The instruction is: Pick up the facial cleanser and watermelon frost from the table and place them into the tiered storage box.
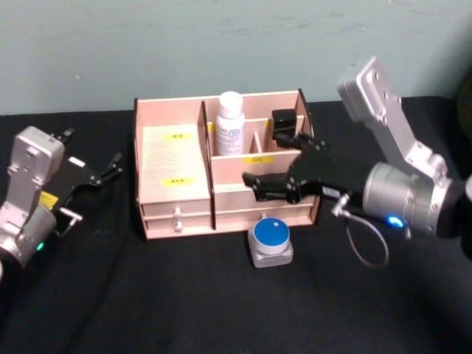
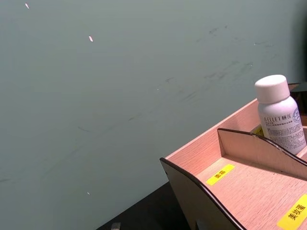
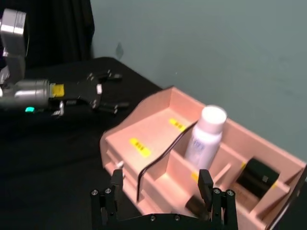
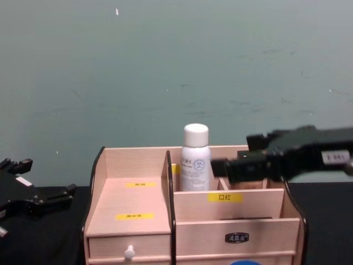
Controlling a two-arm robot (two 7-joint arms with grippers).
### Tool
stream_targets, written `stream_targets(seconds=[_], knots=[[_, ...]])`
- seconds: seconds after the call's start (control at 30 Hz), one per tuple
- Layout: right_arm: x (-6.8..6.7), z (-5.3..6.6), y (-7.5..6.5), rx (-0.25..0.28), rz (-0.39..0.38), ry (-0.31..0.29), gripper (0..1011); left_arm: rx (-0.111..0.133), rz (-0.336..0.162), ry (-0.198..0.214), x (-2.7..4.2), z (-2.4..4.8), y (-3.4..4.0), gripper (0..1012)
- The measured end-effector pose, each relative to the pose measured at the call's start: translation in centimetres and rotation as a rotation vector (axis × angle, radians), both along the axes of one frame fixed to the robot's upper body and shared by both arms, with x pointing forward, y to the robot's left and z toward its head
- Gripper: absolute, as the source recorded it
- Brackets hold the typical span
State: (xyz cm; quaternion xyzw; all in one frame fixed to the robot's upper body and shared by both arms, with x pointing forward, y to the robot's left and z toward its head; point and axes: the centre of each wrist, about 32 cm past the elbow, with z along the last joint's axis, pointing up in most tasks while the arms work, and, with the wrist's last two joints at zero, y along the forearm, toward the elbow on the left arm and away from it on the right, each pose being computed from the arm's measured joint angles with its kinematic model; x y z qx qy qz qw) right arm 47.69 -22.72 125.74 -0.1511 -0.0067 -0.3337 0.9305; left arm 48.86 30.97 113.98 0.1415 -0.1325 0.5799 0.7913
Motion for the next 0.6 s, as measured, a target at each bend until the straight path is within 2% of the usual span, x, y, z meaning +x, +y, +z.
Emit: stream_targets(seconds=[0.1, 0.13, 0.2, 0.33, 0.6], knots=[[-1.2, -0.7, -0.1, -0.011, -0.001, 0.022, 1002, 0.000, 0.000, 0.000, 0.00, 0.00, 0.00, 1010], [-1.2, -0.7, -0.1, -0.011, -0.001, 0.022, 1002, 0.000, 0.000, 0.000, 0.00, 0.00, 0.00, 1010], [-2.3, -1.7, -0.2, -0.024, -0.006, 0.052, 1003, 0.000, 0.000, 0.000, 0.00, 0.00, 0.00, 1009], [-3.5, -2.7, -0.3, -0.032, -0.017, 0.093, 1003, 0.000, 0.000, 0.000, 0.00, 0.00, 0.00, 1009], [-4.8, -4.2, -0.8, -0.064, -0.059, 0.145, 1003, 0.000, 0.000, 0.000, 0.00, 0.00, 0.00, 1009]])
